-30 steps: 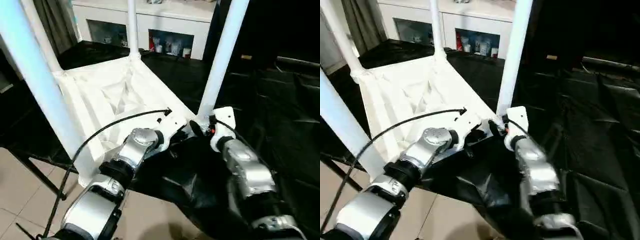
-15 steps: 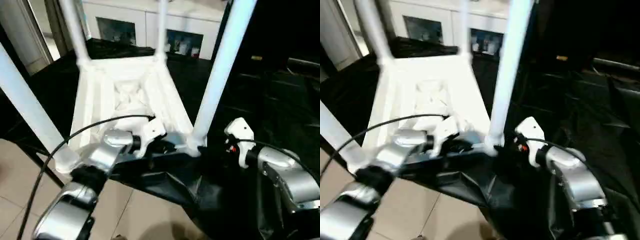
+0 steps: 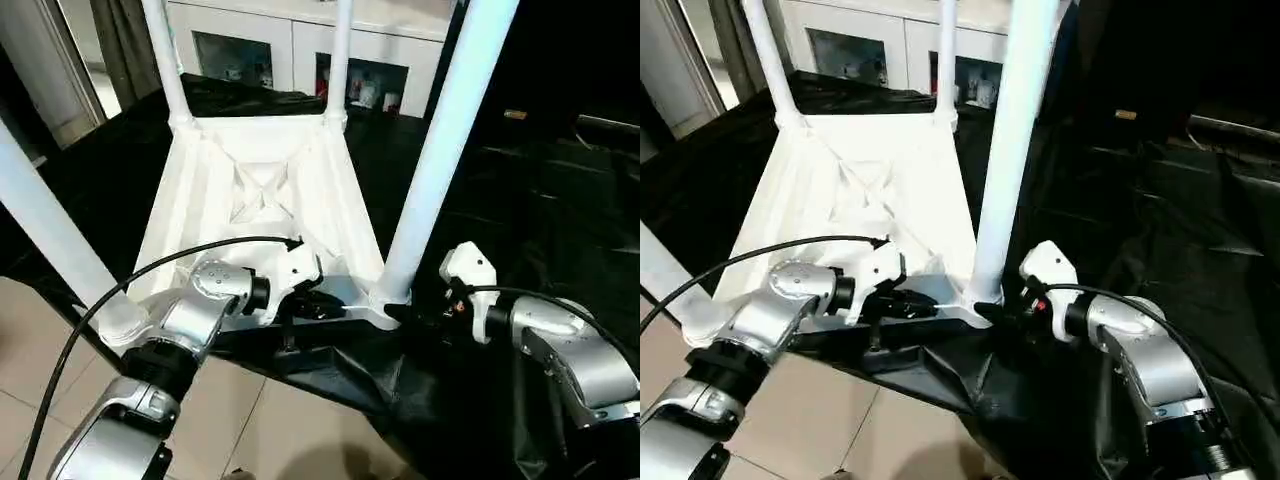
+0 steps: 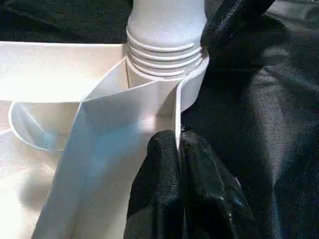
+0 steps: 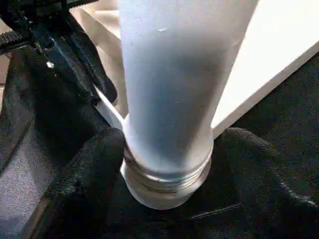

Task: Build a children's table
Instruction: Rotate leg to tighten

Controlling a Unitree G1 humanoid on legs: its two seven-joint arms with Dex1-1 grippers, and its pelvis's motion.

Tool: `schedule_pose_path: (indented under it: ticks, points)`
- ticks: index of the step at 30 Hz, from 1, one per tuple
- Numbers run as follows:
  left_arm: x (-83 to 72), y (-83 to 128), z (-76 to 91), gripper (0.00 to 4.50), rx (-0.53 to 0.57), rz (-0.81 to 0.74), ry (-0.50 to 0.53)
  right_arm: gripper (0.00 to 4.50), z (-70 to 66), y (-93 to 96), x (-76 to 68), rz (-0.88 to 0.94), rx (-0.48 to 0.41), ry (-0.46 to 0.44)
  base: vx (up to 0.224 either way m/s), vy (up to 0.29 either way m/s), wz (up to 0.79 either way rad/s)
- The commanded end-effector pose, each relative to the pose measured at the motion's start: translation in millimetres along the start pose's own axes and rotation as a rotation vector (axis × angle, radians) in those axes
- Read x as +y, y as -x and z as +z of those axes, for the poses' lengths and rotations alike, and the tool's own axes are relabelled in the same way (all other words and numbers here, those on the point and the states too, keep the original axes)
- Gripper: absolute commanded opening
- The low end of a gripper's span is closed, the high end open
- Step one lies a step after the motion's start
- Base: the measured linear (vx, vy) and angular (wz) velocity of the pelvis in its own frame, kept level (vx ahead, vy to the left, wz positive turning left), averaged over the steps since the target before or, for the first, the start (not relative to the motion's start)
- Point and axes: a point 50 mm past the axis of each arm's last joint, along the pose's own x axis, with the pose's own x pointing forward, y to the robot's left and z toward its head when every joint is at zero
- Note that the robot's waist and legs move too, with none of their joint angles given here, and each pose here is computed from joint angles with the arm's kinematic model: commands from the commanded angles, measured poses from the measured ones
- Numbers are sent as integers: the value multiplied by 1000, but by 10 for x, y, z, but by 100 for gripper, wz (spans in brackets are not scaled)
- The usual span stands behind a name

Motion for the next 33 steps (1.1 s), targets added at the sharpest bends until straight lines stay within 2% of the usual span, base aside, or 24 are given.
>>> schedule_pose_path:
  ticks: [1, 3, 4, 10, 12, 15, 16, 20, 23, 26, 27, 32, 33]
  points:
    - [-33, -29, 132, 0, -73, -43, -30, 306, -9, 23, -2, -3, 5, -9, 0, 0, 0]
    - [-36, -33, 133, 0, -73, -46, -29, 301, -13, 20, 9, 1, 2, -13, 0, 0, 0]
    - [-37, -34, 136, 0, -74, -47, -28, 273, -13, 17, 14, 4, 0, -14, 0, 0, 0]
    - [-34, -51, 143, 0, -81, -36, -17, 254, -34, -15, 31, 0, -12, -29, 0, 0, 0]
    - [11, -88, 138, 0, -68, 25, -4, 254, -59, -49, 9, -45, -26, -56, 0, 0, 0]
    - [113, -202, 154, 0, -56, 158, 41, 252, -143, -158, -89, -215, -30, -129, 0, 0, 0]
    - [144, -290, 180, 0, -51, 207, 54, 252, -191, -232, -140, -322, -34, -201, 0, 0, 0]
    - [187, -492, 270, 0, -42, 313, 85, 252, -214, -403, -157, -484, -38, -284, 0, 0, 0]
    - [181, -686, 379, 0, -42, 381, 100, 252, -149, -601, -112, -590, -49, -337, 0, 0, 0]
    - [164, -761, 419, 0, -38, 388, 79, 252, -89, -707, -63, -597, -60, -327, 0, 0, 0]
    - [155, -790, 436, 0, -37, 382, 65, 252, -22, -770, -26, -580, -92, -318, 0, 0, 0]
    - [158, -792, 421, 0, -35, 377, 54, 252, 37, -780, -17, -569, -147, -325, 0, 0, 0]
    - [156, -790, 419, 0, -37, 371, 50, 282, 46, -765, -24, -568, -166, -339, 0, 0, 0]
